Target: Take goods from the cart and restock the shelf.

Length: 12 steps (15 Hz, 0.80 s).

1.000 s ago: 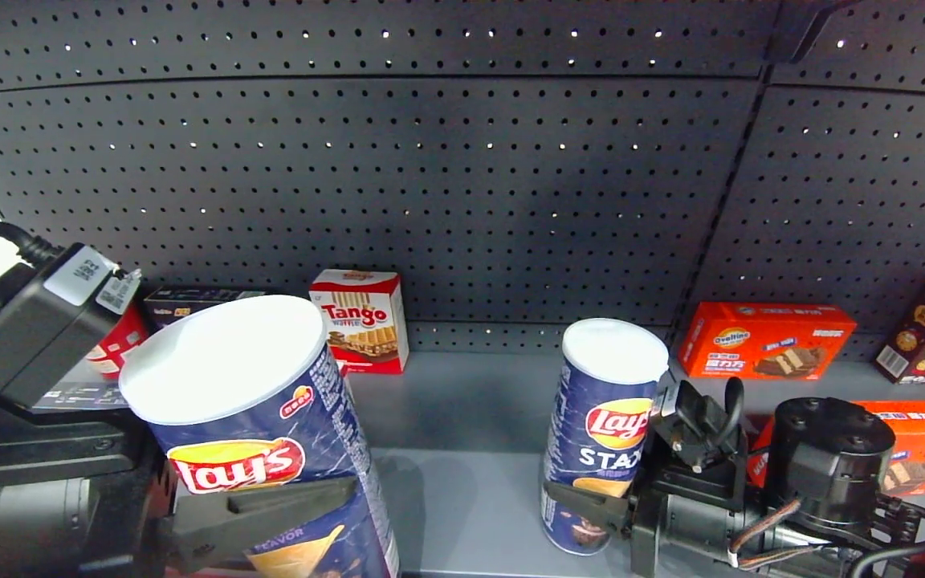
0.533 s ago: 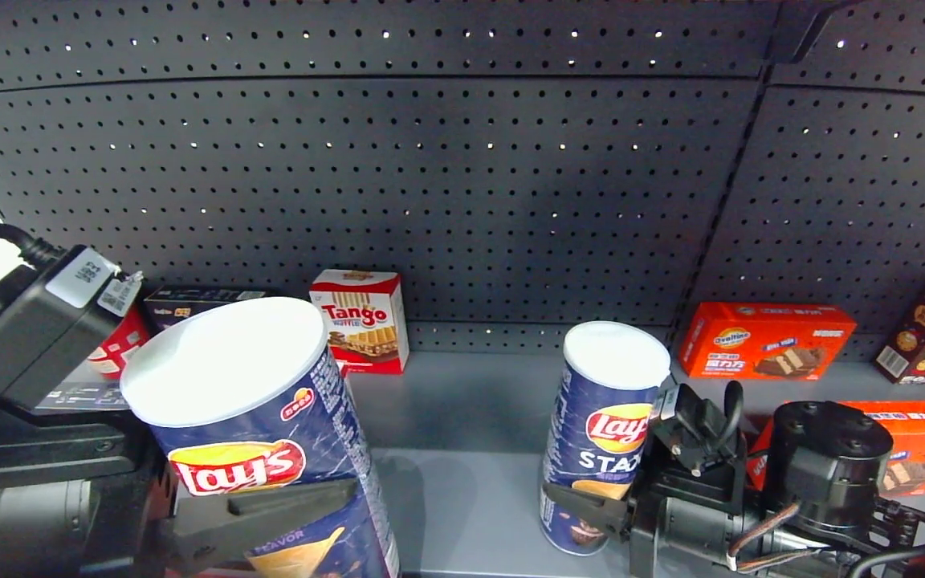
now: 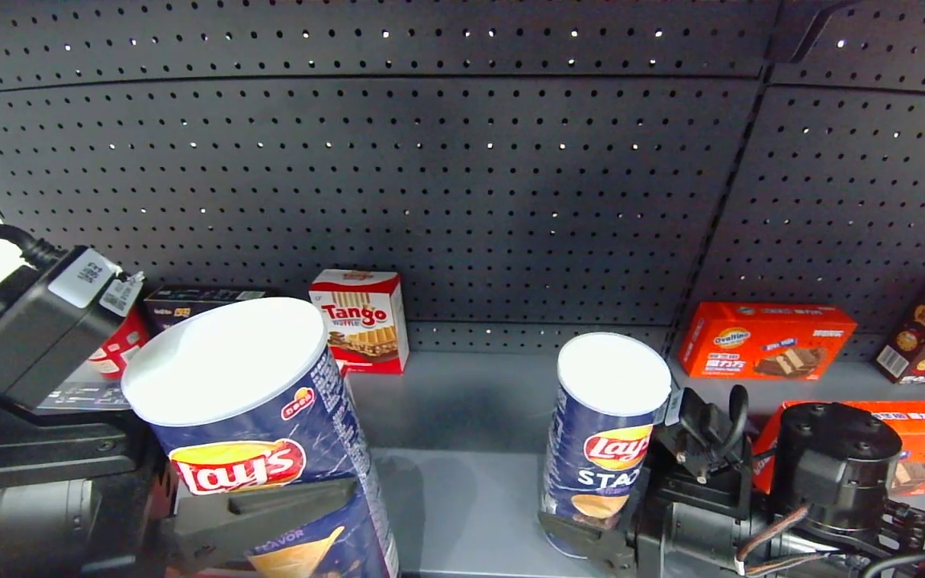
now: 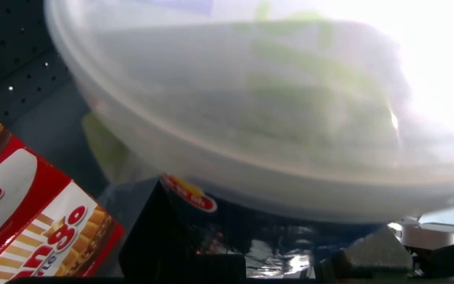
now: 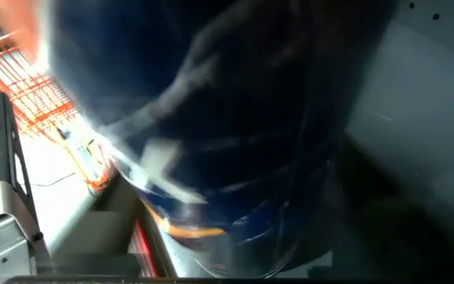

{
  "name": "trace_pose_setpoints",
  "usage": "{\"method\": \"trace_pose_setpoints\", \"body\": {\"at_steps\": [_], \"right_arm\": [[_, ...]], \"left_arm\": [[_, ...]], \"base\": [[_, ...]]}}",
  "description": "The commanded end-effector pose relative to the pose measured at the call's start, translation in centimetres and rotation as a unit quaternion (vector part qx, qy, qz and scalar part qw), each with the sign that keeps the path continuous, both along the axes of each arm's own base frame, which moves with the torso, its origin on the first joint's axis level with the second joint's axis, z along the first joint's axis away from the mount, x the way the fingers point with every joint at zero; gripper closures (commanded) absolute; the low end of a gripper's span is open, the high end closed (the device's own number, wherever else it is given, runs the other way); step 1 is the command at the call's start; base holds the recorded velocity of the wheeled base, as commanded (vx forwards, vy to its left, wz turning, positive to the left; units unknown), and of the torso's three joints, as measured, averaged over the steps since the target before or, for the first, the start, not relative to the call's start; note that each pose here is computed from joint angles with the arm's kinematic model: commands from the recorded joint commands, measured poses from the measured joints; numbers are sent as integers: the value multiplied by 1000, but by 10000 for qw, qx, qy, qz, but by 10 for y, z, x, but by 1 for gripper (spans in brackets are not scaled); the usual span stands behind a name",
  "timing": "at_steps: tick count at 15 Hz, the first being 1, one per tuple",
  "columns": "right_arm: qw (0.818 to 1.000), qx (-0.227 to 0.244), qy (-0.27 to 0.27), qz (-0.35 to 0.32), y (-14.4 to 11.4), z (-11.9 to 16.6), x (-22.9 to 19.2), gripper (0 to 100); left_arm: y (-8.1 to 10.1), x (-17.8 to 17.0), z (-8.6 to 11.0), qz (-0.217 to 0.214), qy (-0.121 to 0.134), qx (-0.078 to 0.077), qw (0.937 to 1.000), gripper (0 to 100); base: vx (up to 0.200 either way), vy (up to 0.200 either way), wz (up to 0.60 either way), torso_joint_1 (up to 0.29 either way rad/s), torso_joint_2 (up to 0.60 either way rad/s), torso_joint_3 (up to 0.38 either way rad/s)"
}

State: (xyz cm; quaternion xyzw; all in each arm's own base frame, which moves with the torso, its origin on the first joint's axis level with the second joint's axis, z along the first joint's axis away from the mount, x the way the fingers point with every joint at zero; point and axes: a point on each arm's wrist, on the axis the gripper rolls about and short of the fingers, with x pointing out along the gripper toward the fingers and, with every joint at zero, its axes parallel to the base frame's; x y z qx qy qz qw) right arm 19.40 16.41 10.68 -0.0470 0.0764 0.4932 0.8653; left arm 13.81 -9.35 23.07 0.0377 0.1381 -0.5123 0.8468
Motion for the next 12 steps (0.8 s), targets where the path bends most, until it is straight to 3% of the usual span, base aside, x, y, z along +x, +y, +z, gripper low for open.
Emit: {"method": "trace_pose_setpoints", "body": {"at_steps": [1, 7, 12], "right_arm": [[10000, 32, -47, 1, -1, 2, -1, 0], [9995, 164, -246, -121, -8, 15, -9, 0], [9985, 318, -453, -50, -28, 30, -39, 0]], "left_arm": [[0, 0, 0, -3, -6, 2, 10000, 100], [0, 0, -1, -10, 8, 7, 10000, 100], [0, -1, -2, -10, 35, 23, 10000, 100]], "base": [[0, 0, 0, 0, 0, 0], [0, 0, 0, 0, 0, 0], [0, 0, 0, 0, 0, 0]]}}
